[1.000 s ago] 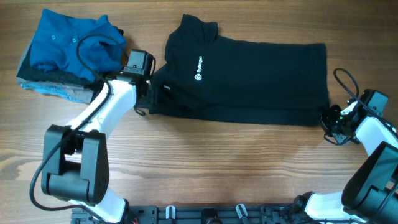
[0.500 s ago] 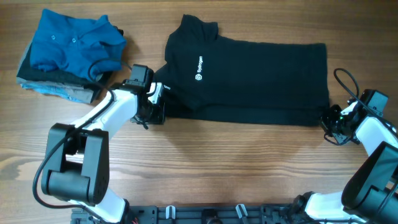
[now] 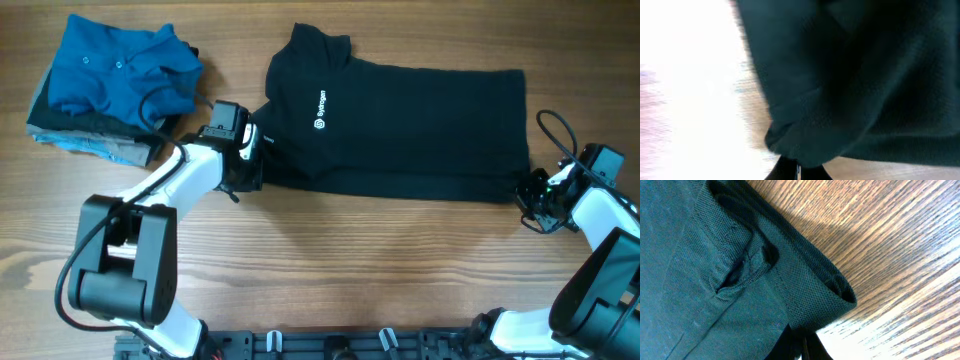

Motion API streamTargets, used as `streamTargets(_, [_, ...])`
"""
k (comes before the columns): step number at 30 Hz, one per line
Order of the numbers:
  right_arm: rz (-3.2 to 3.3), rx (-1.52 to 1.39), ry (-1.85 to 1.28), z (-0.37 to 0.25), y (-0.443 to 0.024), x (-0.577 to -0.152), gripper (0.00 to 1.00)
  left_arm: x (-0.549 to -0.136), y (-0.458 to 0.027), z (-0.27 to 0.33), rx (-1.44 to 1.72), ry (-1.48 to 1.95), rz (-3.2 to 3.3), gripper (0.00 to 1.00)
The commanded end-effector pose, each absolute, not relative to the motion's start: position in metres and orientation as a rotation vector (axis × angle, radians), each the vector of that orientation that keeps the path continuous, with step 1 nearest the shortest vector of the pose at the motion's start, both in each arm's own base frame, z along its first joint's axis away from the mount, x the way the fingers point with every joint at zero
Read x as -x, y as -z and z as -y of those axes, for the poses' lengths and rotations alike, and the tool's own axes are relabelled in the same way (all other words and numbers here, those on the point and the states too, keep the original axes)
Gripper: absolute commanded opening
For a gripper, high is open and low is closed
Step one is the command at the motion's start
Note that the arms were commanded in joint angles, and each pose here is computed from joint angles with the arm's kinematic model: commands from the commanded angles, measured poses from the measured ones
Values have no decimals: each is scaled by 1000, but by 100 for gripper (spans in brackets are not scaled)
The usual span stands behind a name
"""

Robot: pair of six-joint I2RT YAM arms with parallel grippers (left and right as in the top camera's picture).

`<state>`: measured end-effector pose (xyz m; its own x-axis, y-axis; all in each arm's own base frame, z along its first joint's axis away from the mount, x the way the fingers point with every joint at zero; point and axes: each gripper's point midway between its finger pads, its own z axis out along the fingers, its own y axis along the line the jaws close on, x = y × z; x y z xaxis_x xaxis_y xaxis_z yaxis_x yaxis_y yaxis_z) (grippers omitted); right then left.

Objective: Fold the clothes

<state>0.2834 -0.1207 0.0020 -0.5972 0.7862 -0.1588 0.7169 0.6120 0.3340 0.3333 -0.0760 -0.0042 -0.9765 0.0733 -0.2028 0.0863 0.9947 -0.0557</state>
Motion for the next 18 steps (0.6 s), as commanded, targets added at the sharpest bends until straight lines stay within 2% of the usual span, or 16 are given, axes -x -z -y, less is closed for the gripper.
streamTargets(1, [-2522,-1239,-295,132,-8,-288,4,-329,21,32,-76,-263,-2957,4])
streamTargets(4, [-2530,-1247,-296,131,-7,-285,4,-335,6,10,21,-444,-2922,4])
streamTargets(10, [-2549,-1272,-256,133,-5,-279,4,-355,-25,0,87,-437,-2900,4])
streamTargets(13, [-2549,-1271,-257,133,-5,-279,4,-351,-29,25,46,-227,-2975,5])
streamTargets(15, [-2549,-1271,-257,133,-5,-279,4,-338,-26,61,-23,87,-3045,22])
streamTargets(17, [-2549,-1271,-257,133,-5,-279,4,-332,-28,84,-72,291,-3058,54])
streamTargets(18, [-2549,-1271,-257,133,-4,-279,4,-331,-29,89,-72,344,-3060,66])
